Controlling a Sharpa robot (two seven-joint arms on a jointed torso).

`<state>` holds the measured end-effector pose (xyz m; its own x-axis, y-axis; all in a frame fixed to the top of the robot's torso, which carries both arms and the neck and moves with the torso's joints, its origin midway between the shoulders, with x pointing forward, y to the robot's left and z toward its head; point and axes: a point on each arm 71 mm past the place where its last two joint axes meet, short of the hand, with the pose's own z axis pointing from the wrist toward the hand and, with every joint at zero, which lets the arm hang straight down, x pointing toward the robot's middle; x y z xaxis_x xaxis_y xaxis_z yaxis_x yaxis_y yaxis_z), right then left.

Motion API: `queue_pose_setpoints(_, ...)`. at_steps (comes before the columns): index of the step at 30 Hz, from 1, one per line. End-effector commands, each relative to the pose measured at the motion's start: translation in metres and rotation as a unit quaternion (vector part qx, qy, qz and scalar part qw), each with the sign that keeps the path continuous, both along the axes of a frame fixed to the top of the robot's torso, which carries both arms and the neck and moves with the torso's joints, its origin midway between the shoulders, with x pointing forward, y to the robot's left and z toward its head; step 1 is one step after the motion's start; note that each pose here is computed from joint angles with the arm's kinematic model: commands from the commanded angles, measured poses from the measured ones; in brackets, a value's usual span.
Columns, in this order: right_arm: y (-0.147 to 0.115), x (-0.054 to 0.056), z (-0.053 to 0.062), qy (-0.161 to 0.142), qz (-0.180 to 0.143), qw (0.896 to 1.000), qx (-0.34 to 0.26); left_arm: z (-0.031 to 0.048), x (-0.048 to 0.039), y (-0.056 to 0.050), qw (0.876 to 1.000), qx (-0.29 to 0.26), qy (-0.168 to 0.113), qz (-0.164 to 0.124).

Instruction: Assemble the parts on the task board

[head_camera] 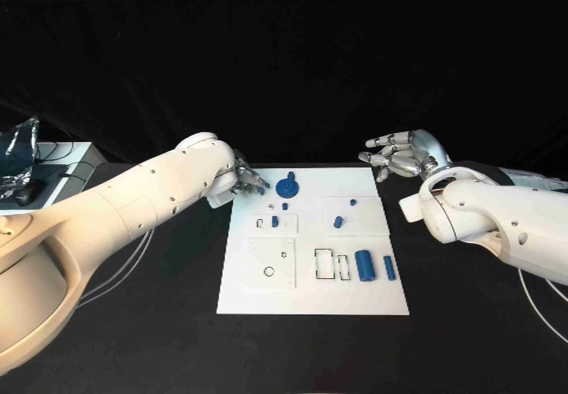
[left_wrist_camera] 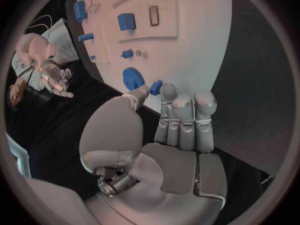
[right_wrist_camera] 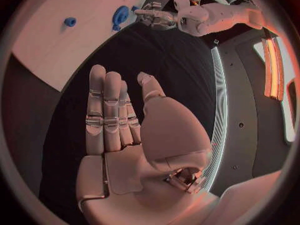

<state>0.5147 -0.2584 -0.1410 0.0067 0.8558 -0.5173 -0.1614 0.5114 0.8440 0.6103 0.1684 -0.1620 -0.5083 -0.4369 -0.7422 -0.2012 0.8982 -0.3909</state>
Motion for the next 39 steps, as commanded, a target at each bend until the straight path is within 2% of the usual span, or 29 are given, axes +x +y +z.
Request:
queue_pose_setpoints(1,0.002,0.000,0.001,-0.007,0.006,1.000,-0.002,0.0012,0.0000,-0.003,1.000,-0.009,-0.002,-0.003)
queue_pose_setpoints(25,0.001,0.000,0.001,-0.007,0.006,1.000,-0.002,0.0054,-0.0025,-0.006,0.999,-0.049,-0.018,-0.012)
queue_pose_setpoints(31,-0.001,0.000,0.001,-0.007,0.004,1.000,-0.002,0.0103,-0.0092,-0.002,0.997,-0.073,-0.024,-0.006)
queue_pose_setpoints(39,-0.006,0.000,0.001,-0.006,-0.002,1.000,-0.004,0.0183,-0.0262,0.006,0.995,-0.101,-0.021,-0.006)
